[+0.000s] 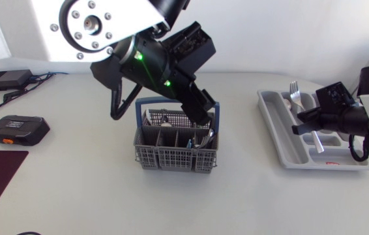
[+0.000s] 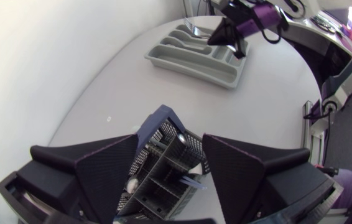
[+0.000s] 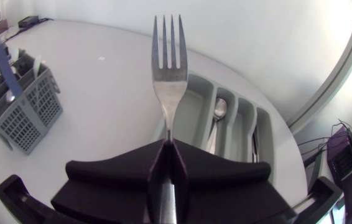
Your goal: Unload the cutlery basket into the drawer organizer.
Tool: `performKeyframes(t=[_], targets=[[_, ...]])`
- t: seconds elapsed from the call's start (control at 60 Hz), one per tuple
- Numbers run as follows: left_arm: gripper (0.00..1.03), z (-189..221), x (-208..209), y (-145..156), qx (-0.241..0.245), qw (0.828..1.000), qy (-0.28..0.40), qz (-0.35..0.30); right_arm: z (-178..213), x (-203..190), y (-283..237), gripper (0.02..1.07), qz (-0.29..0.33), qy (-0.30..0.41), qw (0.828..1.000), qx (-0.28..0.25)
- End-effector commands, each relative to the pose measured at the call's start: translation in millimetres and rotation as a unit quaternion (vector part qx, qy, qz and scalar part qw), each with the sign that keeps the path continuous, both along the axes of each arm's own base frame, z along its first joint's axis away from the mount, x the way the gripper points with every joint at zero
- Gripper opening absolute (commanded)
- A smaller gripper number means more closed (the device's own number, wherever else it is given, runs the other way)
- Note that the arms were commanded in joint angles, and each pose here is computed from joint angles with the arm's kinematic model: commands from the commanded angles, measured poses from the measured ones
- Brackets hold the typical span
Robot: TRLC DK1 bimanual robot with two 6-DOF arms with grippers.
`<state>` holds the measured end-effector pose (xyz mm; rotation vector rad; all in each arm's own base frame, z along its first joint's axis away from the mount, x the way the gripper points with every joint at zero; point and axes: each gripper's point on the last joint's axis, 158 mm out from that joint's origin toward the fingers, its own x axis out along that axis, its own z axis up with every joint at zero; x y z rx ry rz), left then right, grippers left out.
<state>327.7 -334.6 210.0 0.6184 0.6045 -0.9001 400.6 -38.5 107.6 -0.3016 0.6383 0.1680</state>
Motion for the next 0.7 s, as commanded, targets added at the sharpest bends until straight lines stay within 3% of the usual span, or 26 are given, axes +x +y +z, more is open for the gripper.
performKeyframes(t=[0.0,0.367,0.683], targets=[[0.73,3.5,-9.0,3.4,0.018,1.0,-0.014,-0.02,4.7,23.9,-24.1,0.08,-0.022,-0.008,1.0,0.006],[0.73,-4.1,-19.3,-1.1,0.047,0.998,0.008,-0.037,-18.6,92.7,-110.3,0.08,-0.106,0.016,0.994,0.036],[0.73,-12.6,-28.3,-0.5,0.06,0.997,0.014,-0.048,-61.8,123.3,-139.8,0.08,-0.142,0.042,0.987,0.061]])
